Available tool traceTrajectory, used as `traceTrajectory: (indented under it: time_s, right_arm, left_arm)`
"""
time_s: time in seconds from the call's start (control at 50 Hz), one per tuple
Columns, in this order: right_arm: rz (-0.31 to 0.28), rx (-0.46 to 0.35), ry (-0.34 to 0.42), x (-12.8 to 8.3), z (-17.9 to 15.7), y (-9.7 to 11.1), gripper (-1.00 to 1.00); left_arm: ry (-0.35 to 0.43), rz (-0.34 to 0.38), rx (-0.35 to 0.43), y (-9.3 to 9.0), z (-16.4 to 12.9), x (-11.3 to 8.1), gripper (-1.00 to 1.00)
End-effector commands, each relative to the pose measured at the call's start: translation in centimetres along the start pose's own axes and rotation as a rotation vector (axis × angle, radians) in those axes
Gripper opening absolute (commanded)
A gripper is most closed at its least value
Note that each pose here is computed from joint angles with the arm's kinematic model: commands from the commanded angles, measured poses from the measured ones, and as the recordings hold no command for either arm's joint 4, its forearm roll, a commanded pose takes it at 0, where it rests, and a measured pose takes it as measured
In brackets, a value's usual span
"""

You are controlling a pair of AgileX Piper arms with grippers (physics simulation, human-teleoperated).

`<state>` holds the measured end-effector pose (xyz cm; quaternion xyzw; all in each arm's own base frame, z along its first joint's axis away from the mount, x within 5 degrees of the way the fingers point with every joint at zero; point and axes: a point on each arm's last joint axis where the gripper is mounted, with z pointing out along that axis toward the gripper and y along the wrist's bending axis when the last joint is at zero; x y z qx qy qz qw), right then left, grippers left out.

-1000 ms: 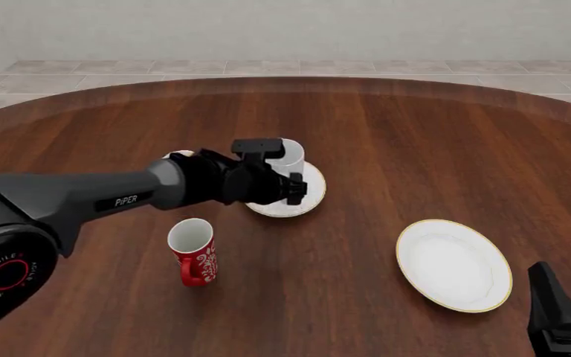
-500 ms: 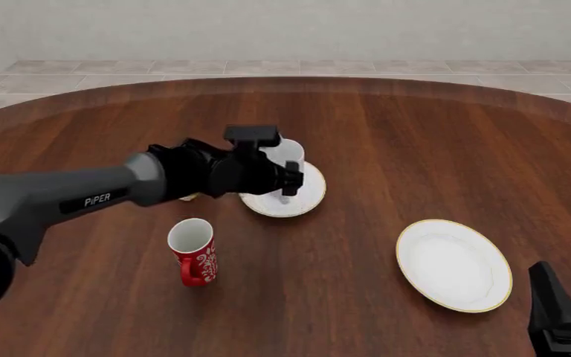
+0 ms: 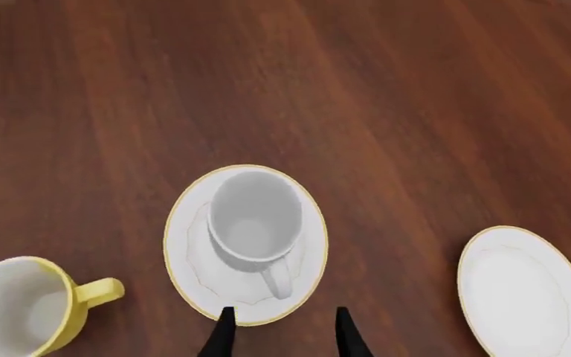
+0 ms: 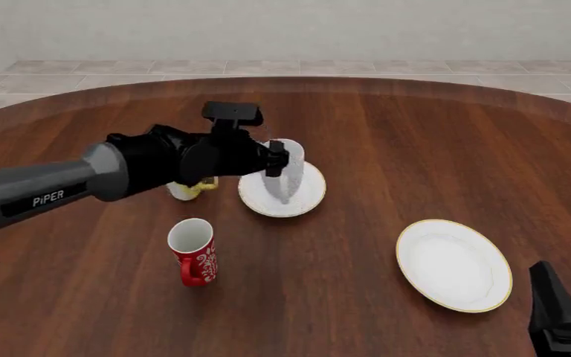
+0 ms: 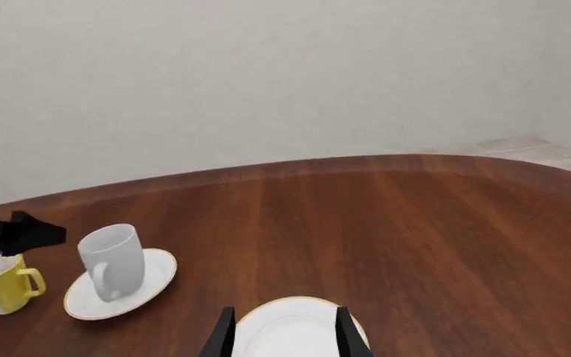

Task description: Put the white mug on the left plate.

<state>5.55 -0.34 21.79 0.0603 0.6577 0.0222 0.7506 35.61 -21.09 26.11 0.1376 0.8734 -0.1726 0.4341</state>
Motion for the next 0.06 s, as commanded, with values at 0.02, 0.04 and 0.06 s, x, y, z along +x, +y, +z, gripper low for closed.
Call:
traceTrajectory:
  time_s: [0.02, 0.04, 0.06]
  right_arm:
    - [0.0, 0.001, -0.001, -0.01, 0.0, -0.01, 1.0]
    - [-0.001, 0.001, -0.001, -0.01, 0.0, -0.01, 1.0]
    - [-0.001, 0.001, -0.001, -0.01, 0.0, -0.01, 1.0]
  left_arm:
    - [-0.098, 0.066, -0.01, 0.98, -2.46, -1.61, 1.0]
    - [-0.115, 0.079, -0.013, 1.14, -2.84, -1.76, 1.0]
    - [-0.115, 0.079, -0.013, 1.14, -2.85, -1.75, 1.0]
